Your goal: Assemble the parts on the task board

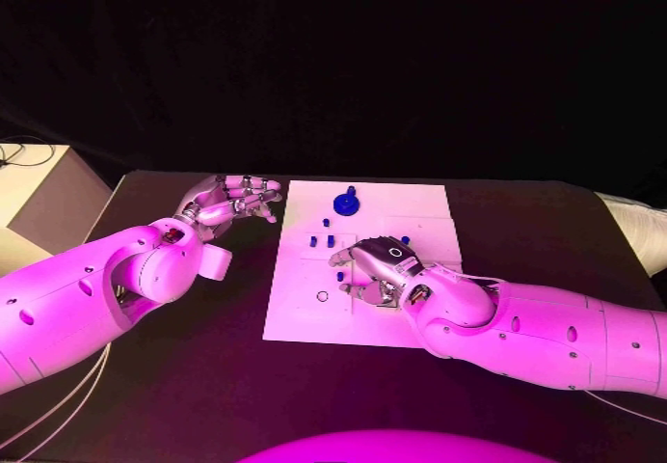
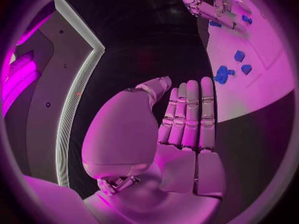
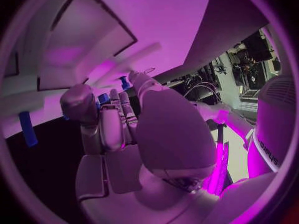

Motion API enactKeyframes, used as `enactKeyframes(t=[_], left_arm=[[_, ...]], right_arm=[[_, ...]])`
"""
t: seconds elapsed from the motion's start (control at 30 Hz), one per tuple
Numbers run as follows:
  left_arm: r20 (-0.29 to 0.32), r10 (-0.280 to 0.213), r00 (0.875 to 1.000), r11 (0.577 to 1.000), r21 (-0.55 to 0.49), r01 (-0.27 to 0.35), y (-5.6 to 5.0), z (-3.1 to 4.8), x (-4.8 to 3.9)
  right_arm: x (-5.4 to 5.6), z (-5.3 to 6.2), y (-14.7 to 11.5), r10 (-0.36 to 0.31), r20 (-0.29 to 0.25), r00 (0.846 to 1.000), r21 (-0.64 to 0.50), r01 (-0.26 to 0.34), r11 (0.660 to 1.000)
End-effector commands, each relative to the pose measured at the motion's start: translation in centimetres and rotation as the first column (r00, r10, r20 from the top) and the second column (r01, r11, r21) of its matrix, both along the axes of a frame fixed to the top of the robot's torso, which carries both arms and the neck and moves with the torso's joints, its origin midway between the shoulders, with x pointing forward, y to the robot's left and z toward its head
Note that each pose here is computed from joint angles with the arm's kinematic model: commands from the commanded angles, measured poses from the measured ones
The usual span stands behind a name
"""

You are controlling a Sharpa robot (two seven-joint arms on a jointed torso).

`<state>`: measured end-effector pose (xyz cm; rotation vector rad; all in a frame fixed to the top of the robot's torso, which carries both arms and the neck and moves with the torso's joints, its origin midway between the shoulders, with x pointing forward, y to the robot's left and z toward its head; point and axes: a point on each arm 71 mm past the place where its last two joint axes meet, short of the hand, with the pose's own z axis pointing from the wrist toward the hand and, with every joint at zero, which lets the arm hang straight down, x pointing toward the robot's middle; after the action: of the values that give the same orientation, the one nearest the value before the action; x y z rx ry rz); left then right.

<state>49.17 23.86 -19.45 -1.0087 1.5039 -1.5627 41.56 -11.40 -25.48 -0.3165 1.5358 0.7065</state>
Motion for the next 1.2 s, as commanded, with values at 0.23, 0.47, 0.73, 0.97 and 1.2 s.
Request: enactKeyframes(t=[0.23,0.47,0.73,0.97,1.2], left_arm=[[0.001,-0.011,1.0,1.0,-0.009,0.011,-0.1,0.05,0.0],[0.0,-0.01,1.0,1.0,-0.009,0.01,-0.1,-0.02,0.06],[-0.003,-0.012,1.0,1.0,-0.01,0.012,-0.2,-0.13,0.1],[-0.005,-0.012,1.0,1.0,-0.01,0.012,-0.2,-0.2,0.09],[-0.006,-0.013,1.0,1.0,-0.01,0.013,-0.2,-0.22,0.07]], right_arm=[[0.1,1.8,-2.3,-0.049,-0.059,0.997,0.082,0.053,0.995],[1.6,4.6,-5.4,-0.106,-0.146,0.984,0.146,0.127,0.981],[3.6,6.0,-8.7,-0.161,-0.168,0.973,0.07,0.175,0.982],[4.6,5.7,-10.1,-0.192,-0.164,0.968,-0.031,0.189,0.981],[5.0,5.4,-10.3,-0.204,-0.143,0.969,-0.096,0.191,0.977]])
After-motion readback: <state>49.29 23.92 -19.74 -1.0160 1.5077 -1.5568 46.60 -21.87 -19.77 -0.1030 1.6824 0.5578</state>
